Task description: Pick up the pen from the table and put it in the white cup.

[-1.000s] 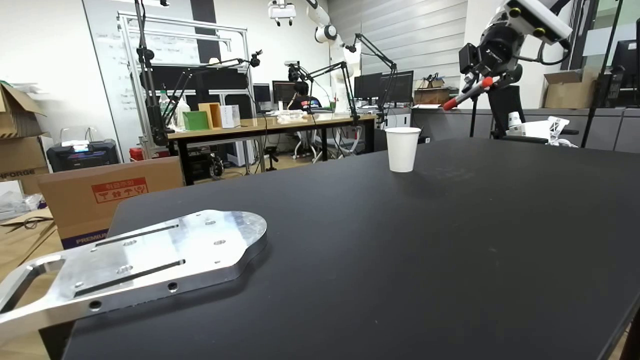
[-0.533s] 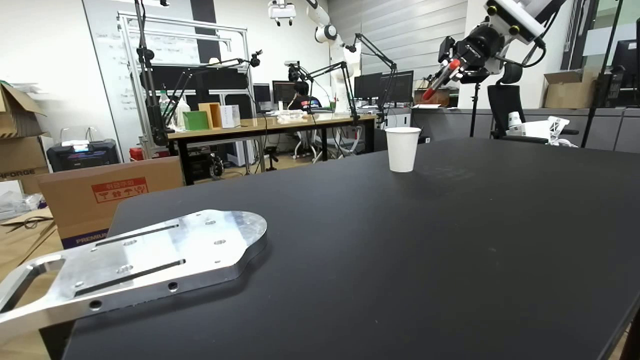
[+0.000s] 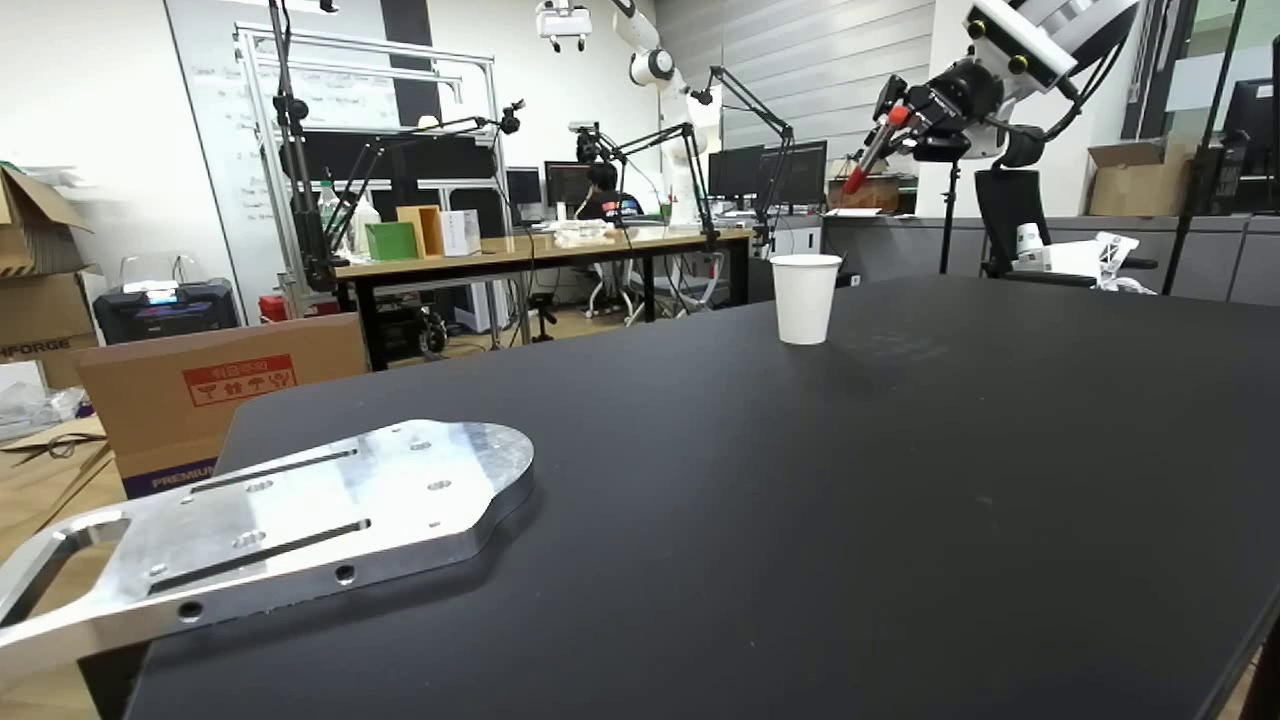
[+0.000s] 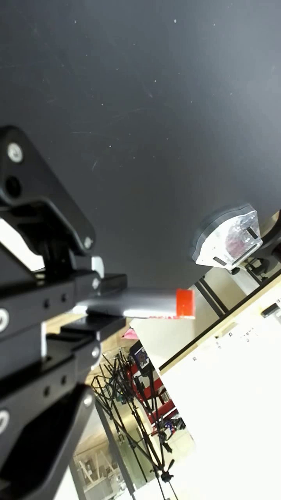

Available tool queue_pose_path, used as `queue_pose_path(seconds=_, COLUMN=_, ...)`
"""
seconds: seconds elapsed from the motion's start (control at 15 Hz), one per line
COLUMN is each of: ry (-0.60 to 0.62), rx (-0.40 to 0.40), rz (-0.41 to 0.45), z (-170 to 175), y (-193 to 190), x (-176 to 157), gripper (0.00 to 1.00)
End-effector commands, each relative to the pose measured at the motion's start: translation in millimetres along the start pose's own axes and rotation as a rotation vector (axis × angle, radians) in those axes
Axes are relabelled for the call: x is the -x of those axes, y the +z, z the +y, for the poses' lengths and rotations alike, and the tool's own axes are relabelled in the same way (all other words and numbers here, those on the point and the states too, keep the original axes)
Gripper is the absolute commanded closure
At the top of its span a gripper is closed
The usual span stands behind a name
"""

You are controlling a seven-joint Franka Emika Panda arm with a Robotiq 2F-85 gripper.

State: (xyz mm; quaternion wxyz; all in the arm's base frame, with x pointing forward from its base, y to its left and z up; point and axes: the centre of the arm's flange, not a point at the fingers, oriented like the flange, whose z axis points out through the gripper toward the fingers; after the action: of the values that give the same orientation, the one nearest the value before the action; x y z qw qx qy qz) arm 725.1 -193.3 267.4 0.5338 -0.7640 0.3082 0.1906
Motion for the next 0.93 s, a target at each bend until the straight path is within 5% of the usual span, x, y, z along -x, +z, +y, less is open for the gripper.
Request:
queue_pose_path(seconds=0.0, ry=-0.004, rx=-0.017, rz=-0.054, z=-20.9, y=-17.6, x=-24.6, gripper=0.95)
queue_pose_path(seconds=0.07, ry=-0.005, rx=-0.007, rz=-0.023, z=-0.1, y=-1.9, x=-1.6, gripper=0.8)
queue_pose_path(seconds=0.87, ry=-0.025, rx=-0.009, rz=-0.036, z=-0.9, y=-3.3, x=-4.3, gripper=0.8)
